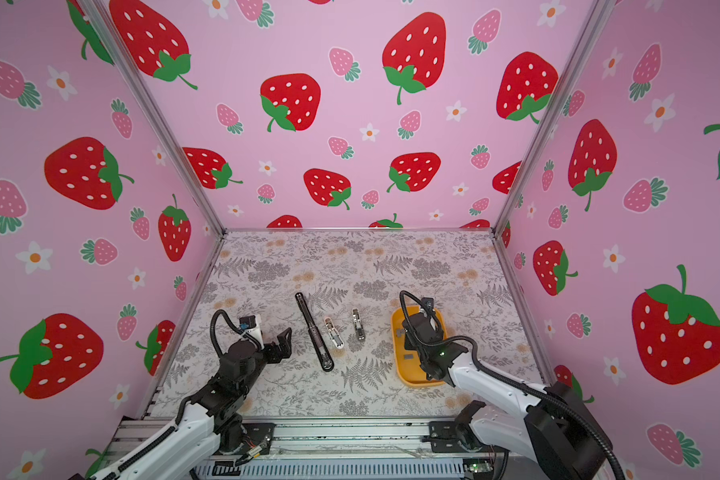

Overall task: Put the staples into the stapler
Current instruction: 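Lift the right gripper from the pink stapler and move it over the yellow tray, then lower the right gripper into the yellow tray and grasp a grey staple strip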

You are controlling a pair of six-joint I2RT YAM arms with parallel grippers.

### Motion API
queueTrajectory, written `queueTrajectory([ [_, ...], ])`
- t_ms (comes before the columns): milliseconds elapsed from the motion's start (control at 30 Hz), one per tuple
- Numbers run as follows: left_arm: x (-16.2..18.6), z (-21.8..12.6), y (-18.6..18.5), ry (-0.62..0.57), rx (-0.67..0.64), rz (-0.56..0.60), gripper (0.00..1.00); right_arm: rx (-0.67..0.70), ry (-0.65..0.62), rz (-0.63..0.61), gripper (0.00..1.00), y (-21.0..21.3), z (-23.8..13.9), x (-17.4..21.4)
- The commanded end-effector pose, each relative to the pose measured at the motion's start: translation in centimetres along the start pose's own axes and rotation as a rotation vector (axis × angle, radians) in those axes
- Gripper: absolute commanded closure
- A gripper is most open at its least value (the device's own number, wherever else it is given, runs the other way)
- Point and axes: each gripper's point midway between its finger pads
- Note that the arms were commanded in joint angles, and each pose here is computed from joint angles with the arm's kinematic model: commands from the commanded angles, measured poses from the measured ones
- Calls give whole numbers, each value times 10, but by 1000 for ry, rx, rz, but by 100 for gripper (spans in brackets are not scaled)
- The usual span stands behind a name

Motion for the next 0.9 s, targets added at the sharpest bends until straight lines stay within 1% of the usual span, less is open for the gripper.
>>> queueTrajectory([
  [0, -20, 0, 0, -43, -19, -26, 1, -99, 40, 21, 74, 16, 10, 4],
  [133, -21, 1, 3, -40, -41, -26, 1, -107, 73, -12, 71, 24, 18, 4],
  [300, -22, 7, 3, -32, -60, -12, 1, -45, 103, -44, 69, 14, 22, 10],
  [367, -23, 9, 5, -29, -77, -8, 1, -42, 116, -52, 65, 14, 22, 13],
  [533, -22, 17, 8, 7, -118, 12, 1, -39, 175, -68, 64, 16, 29, 24],
  [600, -24, 20, 9, 13, -132, 19, 1, -30, 200, -77, 62, 16, 34, 30],
  [700, -24, 24, 9, 23, -143, 28, 1, -30, 219, -85, 61, 18, 39, 34],
  [867, -25, 29, 9, 28, -152, 33, 1, -8, 213, -87, 59, 14, 42, 35],
])
Point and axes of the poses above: each gripper's point midway between its finger pads, its own z axis out along the fingers, its own y axis along the line the jaws close on, x = y × z, and after that the axes turned 5 degrees about z, right-handed
